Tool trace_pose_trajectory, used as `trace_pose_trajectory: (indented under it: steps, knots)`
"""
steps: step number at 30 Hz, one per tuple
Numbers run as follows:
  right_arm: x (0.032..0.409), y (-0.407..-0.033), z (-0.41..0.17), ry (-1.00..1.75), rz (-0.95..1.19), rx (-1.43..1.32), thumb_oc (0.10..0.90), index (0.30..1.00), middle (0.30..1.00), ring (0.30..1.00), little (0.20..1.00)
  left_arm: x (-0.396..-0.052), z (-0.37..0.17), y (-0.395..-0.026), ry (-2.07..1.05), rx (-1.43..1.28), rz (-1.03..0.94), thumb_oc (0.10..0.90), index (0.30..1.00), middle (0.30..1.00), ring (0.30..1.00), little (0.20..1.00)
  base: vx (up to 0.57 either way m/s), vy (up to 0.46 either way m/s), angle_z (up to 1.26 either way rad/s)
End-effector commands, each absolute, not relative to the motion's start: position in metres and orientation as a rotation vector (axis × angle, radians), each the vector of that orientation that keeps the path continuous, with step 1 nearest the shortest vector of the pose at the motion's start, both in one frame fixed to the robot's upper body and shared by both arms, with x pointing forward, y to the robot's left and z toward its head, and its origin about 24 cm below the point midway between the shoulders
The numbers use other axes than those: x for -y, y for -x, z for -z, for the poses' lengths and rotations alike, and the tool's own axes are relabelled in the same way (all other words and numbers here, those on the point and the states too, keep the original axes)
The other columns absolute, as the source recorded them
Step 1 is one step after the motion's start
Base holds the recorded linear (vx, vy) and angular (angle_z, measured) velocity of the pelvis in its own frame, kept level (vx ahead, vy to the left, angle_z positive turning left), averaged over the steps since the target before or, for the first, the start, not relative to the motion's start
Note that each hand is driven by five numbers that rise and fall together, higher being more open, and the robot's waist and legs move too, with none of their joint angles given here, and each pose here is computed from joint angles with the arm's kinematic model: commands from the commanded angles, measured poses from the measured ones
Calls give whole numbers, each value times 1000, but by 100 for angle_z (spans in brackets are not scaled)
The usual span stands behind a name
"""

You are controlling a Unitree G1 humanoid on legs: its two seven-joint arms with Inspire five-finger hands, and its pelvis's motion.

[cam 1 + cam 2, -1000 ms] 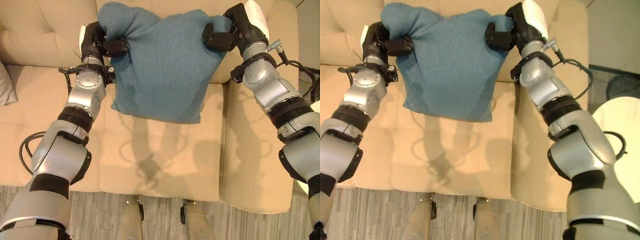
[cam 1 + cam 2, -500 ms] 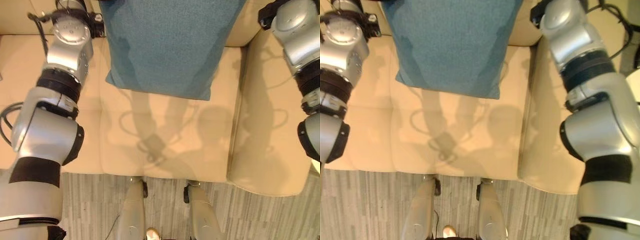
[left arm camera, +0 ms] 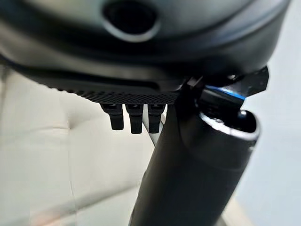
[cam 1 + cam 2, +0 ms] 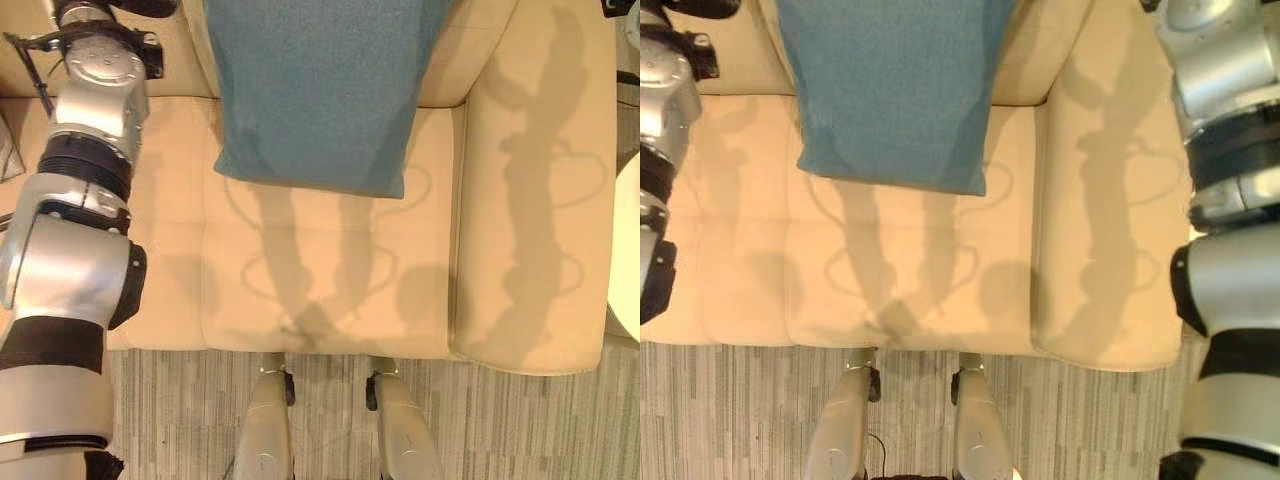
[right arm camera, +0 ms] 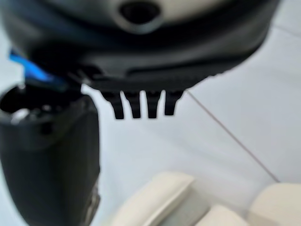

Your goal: Pick up all the scattered cushions and arrange them neatly on the sofa.

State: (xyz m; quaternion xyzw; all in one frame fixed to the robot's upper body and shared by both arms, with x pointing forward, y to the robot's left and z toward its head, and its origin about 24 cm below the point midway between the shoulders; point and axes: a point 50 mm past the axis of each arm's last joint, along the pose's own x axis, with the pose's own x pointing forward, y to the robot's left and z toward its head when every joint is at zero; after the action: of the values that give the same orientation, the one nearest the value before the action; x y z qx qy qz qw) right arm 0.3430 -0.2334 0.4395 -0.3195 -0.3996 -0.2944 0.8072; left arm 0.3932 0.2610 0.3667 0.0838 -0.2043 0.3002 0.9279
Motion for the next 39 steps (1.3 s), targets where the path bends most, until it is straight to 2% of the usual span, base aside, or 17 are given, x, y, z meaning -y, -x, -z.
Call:
trace_pose_trajectory:
  steps: [1, 4, 6, 8, 12, 14, 15, 16, 17, 18, 21, 22, 23, 26, 31, 34, 39]
  knots:
    - [249, -339, -410, 707, 631, 878, 800, 900, 900, 900, 900, -299, -338, -386, -155, 383, -736, 800, 900, 900, 900, 900, 30, -27, 9]
    - [280, -323, -382, 713, 670, 858, 800, 900, 900, 900, 900, -344, -310, -367, -59, 350, -847, 800, 900, 900, 900, 900, 44, -21, 5]
    - [282, -322, -377, 713, 671, 849, 800, 900, 900, 900, 900, -343, -307, -367, -66, 345, -843, 800, 900, 900, 900, 900, 22, -17, 3]
    - [317, -310, -347, 740, 745, 760, 800, 900, 900, 900, 900, -370, -285, -348, -63, 385, -864, 800, 900, 900, 900, 900, 128, -50, 4]
    - [409, -261, -240, 817, 927, 333, 800, 900, 900, 900, 900, -438, -163, -274, -143, 96, -967, 800, 900, 900, 900, 900, 117, -43, -4]
    - [421, -249, -215, 795, 928, 236, 800, 900, 900, 900, 900, -444, -141, -259, -154, 26, -972, 800, 900, 900, 900, 900, 48, -41, -10]
    - [435, -230, -168, 736, 933, 65, 800, 900, 900, 900, 900, -458, -104, -226, -185, -120, -1020, 800, 900, 900, 900, 900, 35, -53, -7]
    - [435, -228, -166, 738, 929, 59, 800, 900, 900, 900, 900, -458, -102, -224, -189, -126, -1019, 800, 900, 900, 900, 900, 35, -99, -7]
    - [439, -198, -115, 622, 956, -75, 800, 900, 900, 900, 900, -466, -61, -179, -290, -330, -1039, 800, 900, 900, 900, 900, 4, -58, -9]
    - [439, -197, -114, 623, 955, -79, 800, 900, 900, 900, 900, -466, -60, -178, -293, -333, -1039, 800, 900, 900, 900, 900, -7, -93, -11]
    - [417, -181, -65, 515, 879, -175, 800, 900, 900, 900, 900, -463, -5, -114, -204, -554, -1108, 800, 900, 900, 900, 900, -28, -64, -17]
    - [417, -181, -65, 515, 878, -176, 800, 900, 900, 900, 900, -463, -5, -113, -205, -554, -1108, 800, 900, 900, 900, 900, -47, -129, -18]
    - [404, -167, -29, 468, 807, -292, 800, 900, 900, 900, 900, -450, 31, -73, -148, -724, -1118, 800, 900, 900, 900, 900, -101, -135, -19]
    - [399, -133, 20, 334, 835, -489, 800, 900, 900, 900, 900, -423, 66, -52, -104, -886, -1065, 800, 900, 900, 900, 900, -236, -87, 0]
    - [393, -106, 50, 334, 878, -646, 800, 900, 900, 900, 900, -385, 99, -48, -97, -1024, -951, 800, 900, 900, 900, 900, -420, 40, 43]
    - [379, -78, 75, 275, 898, -770, 800, 900, 900, 900, 900, -338, 133, -17, -2, -1206, -887, 800, 900, 900, 900, 900, -500, 165, 22]
    - [363, -73, 94, 192, 895, -856, 800, 900, 900, 900, 900, -279, 160, 8, -19, -1416, -687, 800, 900, 900, 900, 900, -377, 336, 8]
